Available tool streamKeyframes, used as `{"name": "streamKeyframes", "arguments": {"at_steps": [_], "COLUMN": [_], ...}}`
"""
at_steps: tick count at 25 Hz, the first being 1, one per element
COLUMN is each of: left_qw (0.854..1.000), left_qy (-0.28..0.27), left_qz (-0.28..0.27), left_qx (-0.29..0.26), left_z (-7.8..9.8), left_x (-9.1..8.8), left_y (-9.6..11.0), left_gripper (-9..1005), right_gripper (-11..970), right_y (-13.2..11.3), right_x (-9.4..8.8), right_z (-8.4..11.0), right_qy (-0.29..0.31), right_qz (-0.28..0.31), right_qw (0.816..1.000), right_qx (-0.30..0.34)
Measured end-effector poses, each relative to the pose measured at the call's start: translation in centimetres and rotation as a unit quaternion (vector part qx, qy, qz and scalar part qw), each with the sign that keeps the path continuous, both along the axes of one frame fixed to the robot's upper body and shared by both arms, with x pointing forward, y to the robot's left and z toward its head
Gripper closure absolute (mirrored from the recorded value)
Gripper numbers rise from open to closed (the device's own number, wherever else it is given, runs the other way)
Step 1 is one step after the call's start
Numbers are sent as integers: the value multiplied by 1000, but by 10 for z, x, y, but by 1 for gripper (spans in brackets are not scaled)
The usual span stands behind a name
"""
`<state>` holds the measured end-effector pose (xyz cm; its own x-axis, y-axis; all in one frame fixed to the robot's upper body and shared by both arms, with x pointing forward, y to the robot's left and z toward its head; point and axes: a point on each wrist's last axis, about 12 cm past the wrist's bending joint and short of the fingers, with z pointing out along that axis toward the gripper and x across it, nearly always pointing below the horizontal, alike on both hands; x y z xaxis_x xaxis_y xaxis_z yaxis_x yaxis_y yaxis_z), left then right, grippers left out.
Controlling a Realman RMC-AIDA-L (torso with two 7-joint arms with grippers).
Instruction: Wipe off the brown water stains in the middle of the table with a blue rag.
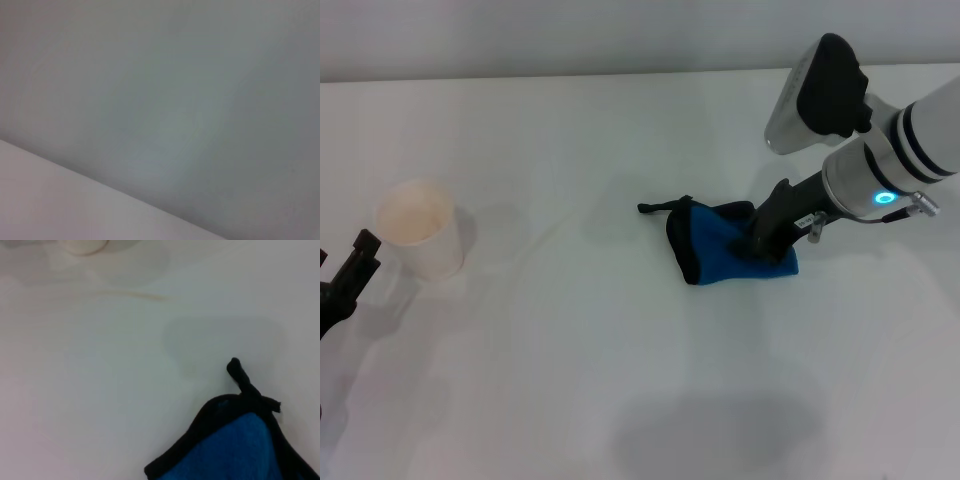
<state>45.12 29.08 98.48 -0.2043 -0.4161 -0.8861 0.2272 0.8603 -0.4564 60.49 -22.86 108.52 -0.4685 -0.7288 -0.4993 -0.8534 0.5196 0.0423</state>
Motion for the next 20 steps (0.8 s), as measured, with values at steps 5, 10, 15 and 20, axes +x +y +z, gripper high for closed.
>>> {"name": "streamKeyframes", "arguments": {"at_steps": [5,10,15,20], "left_qw": [1000,1000,1000,1000], "left_qy": [2,3,3,3], "left_qz": [2,3,4,4], "left_qx": [0,0,0,0], "left_z": [-1,-1,-1,-1], "left_x": [-2,-4,-4,-4], "left_y": [1,2,2,2], "left_gripper": [106,106,106,106], "right_gripper": [802,800,695,507], "right_y": [2,3,12,16], "right_x": [-2,-2,-4,-5], "right_z": [-3,-2,-1,4], "right_qy": [2,-1,-5,-20], "right_qz": [2,3,10,5], "right_qw": [1000,1000,1000,999], "right_qx": [-7,-4,7,27]}}
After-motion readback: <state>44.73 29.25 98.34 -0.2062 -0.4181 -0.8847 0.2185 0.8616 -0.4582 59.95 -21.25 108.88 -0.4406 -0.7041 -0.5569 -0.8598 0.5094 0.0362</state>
